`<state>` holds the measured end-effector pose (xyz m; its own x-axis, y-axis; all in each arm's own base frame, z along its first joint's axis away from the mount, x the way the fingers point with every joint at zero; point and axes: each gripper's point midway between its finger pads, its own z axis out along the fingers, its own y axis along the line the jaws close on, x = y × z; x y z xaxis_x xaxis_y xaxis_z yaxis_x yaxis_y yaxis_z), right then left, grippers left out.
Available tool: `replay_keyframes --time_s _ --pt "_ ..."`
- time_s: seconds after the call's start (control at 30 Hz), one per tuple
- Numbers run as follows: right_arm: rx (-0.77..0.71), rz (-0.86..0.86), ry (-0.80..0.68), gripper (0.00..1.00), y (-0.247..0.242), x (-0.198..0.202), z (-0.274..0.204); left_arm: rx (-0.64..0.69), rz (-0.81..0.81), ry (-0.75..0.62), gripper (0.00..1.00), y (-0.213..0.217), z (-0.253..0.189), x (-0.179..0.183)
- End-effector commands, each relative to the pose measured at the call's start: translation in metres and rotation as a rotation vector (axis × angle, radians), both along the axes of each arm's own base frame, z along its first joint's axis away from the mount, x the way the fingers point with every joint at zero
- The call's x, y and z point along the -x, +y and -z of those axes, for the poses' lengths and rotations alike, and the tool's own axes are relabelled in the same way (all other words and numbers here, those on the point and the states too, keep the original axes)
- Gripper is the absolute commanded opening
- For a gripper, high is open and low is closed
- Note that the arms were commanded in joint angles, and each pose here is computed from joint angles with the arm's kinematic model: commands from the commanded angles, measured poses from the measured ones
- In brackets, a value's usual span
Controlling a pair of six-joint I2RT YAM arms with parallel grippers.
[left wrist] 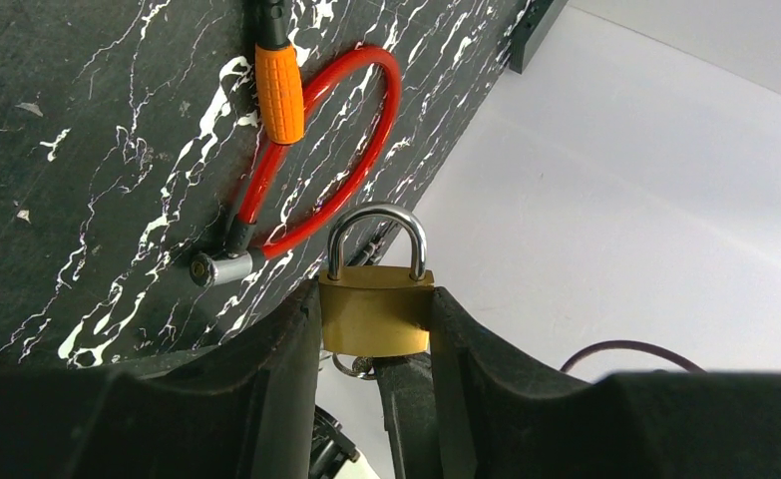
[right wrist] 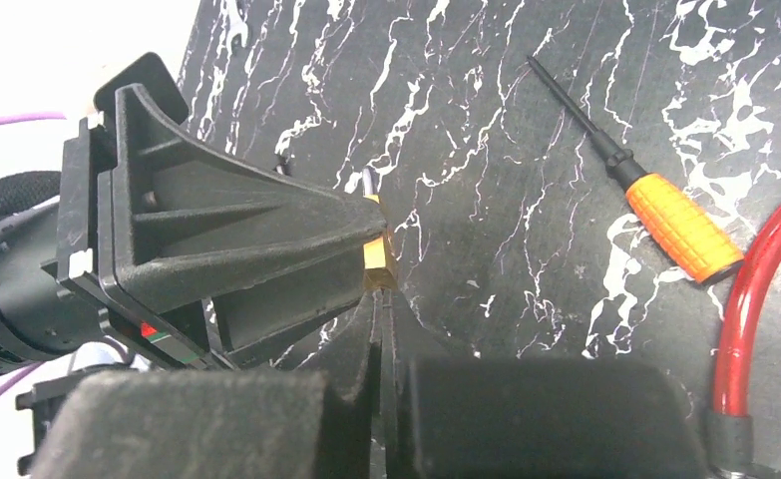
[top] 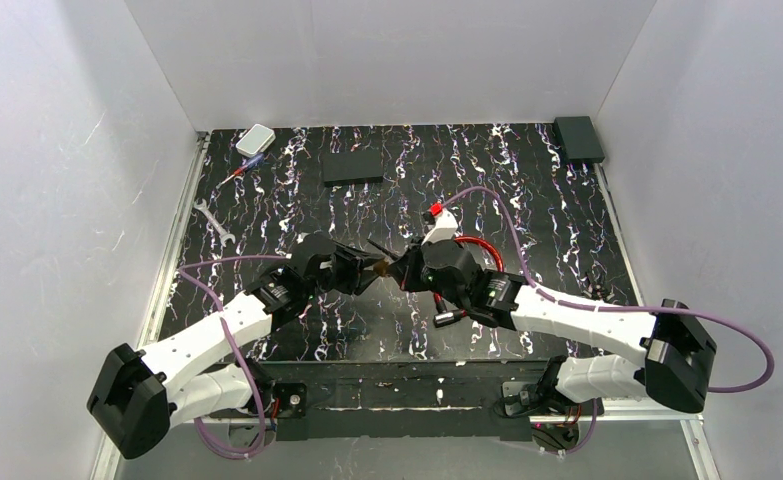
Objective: Unlock with the key
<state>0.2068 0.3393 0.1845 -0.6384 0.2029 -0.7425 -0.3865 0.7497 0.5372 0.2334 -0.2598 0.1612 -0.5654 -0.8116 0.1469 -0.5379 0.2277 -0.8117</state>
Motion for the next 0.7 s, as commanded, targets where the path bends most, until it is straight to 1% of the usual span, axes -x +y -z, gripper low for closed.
replay_keyframes --time_s 0.0,0.2,0.27,0.33,0.47,0.67 --pt "-0.108 0.091 0.048 0.01 -0.002 -0.011 -0.006 0.147 0.142 -0.112 0.0 -0.029 -0.063 0.01" --pt "-0.179 0.089 0.066 0.01 0.0 -0.01 -0.011 0.146 0.168 -0.112 0.0 -0.032 -0.063 0.013" --pt "-0.234 0.097 0.098 0.01 0.0 -0.01 -0.01 0.149 0.168 -0.128 0.0 -0.032 -0.066 0.012" --pt "-0.322 0.094 0.145 0.01 -0.001 -0.01 -0.009 0.148 0.159 -0.137 0.0 -0.031 -0.068 0.01" --pt "-0.396 0.093 0.205 0.01 -0.003 -0.011 -0.002 0.145 0.153 -0.149 0.0 -0.031 -0.07 0.008" --pt "-0.455 0.084 0.274 0.01 0.003 -0.009 0.004 0.141 0.134 -0.157 0.0 -0.028 -0.068 0.007"
